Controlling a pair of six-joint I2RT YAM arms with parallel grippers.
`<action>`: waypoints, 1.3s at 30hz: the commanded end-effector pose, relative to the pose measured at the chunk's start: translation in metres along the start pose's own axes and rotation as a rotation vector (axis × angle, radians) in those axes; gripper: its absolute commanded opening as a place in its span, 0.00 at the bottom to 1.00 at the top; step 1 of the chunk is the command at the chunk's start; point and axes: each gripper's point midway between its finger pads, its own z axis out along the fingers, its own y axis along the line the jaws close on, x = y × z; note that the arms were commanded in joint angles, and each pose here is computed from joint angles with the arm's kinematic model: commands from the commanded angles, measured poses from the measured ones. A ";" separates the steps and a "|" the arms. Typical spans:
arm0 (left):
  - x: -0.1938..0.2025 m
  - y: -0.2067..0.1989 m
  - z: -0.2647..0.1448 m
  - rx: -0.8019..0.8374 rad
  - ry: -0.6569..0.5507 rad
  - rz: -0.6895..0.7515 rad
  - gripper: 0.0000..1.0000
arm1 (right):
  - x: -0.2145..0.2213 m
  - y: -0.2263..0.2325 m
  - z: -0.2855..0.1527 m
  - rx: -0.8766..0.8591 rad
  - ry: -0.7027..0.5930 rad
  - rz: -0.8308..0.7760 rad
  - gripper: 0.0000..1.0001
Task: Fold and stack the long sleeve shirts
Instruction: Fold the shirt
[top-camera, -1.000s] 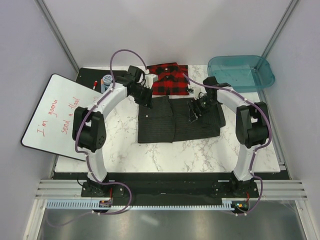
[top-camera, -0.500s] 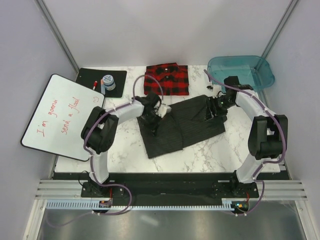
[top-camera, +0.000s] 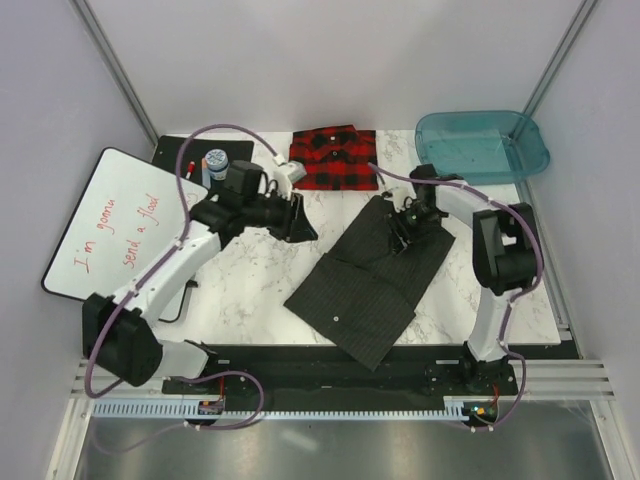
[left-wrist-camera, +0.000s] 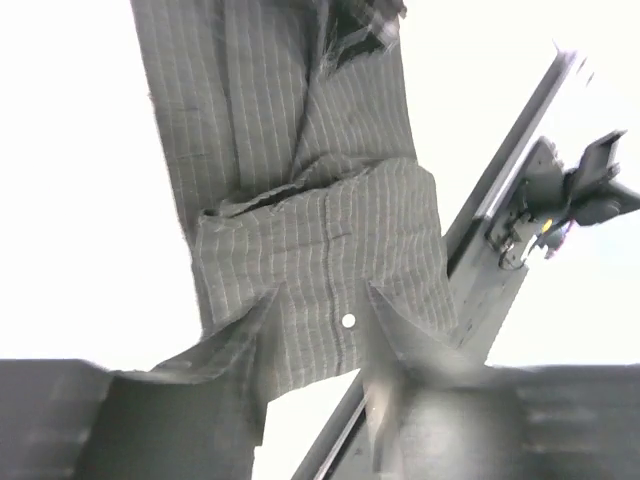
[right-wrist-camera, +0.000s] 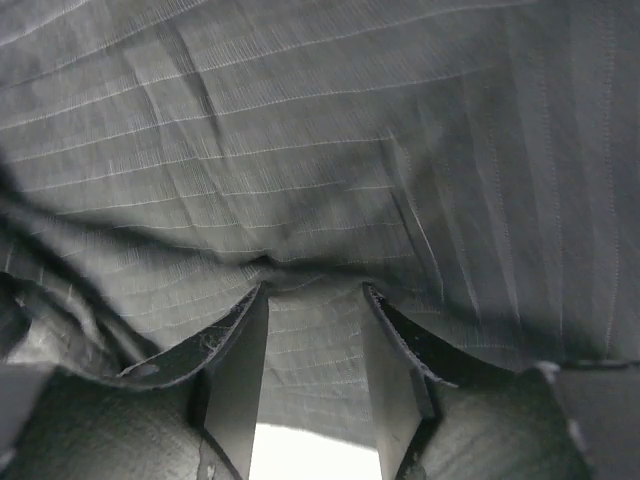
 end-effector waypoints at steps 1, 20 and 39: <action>0.015 0.004 -0.032 0.078 -0.070 -0.104 0.57 | -0.045 0.013 0.027 0.040 -0.028 -0.167 0.49; 0.037 0.055 -0.079 -0.077 -0.167 0.105 0.93 | -0.209 0.091 0.012 0.212 -0.221 -0.666 0.54; 0.108 0.136 0.004 -0.047 0.288 0.066 0.66 | -0.048 0.109 -0.020 -0.236 -0.171 -0.173 0.61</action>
